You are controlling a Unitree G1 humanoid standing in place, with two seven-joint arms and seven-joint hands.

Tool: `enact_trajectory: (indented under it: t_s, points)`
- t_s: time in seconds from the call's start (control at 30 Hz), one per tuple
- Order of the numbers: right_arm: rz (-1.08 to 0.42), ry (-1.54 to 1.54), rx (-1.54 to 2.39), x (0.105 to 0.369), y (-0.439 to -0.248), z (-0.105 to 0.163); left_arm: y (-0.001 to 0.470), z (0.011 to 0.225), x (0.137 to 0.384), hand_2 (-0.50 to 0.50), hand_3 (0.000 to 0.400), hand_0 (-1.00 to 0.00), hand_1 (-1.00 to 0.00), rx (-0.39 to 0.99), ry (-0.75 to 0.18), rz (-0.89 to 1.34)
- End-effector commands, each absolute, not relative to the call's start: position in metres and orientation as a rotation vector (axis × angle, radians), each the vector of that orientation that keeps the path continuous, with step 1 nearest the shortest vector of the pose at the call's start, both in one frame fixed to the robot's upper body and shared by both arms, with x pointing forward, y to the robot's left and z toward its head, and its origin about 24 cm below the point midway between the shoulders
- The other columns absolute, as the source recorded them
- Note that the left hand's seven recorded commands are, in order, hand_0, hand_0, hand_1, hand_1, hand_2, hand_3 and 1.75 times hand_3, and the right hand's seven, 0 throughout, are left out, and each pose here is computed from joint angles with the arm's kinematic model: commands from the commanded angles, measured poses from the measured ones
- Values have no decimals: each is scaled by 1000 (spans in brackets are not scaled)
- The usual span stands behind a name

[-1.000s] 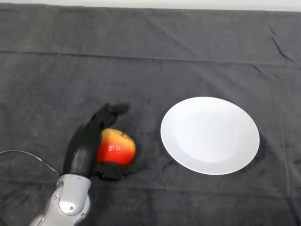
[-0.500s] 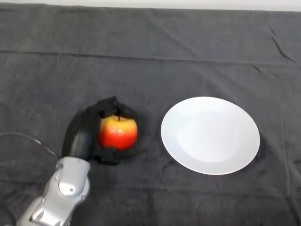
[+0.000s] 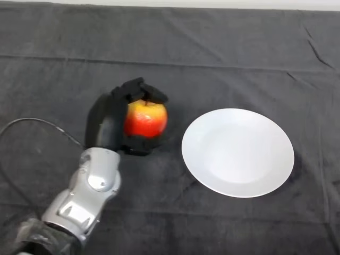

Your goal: Move the apple to the plate

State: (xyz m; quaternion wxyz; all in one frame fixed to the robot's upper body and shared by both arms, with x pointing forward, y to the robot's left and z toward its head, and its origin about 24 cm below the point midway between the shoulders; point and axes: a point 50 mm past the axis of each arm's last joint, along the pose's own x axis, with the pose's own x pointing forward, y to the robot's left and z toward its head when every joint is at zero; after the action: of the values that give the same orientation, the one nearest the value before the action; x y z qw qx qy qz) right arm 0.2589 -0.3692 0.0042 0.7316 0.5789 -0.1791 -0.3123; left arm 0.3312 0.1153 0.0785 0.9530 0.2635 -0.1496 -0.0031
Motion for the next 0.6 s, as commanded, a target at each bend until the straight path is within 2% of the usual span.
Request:
enact_trajectory:
  t_s: [0.03,0.6]
  points:
    - [-696,-420,1272,256,-372,6,98,90,338,0,400,-1000,-1000,555,-373,-50]
    - [-696,-423,1274,256,-372,6,41,84,339,0,400,-1000,-1000,531,-420,-243]
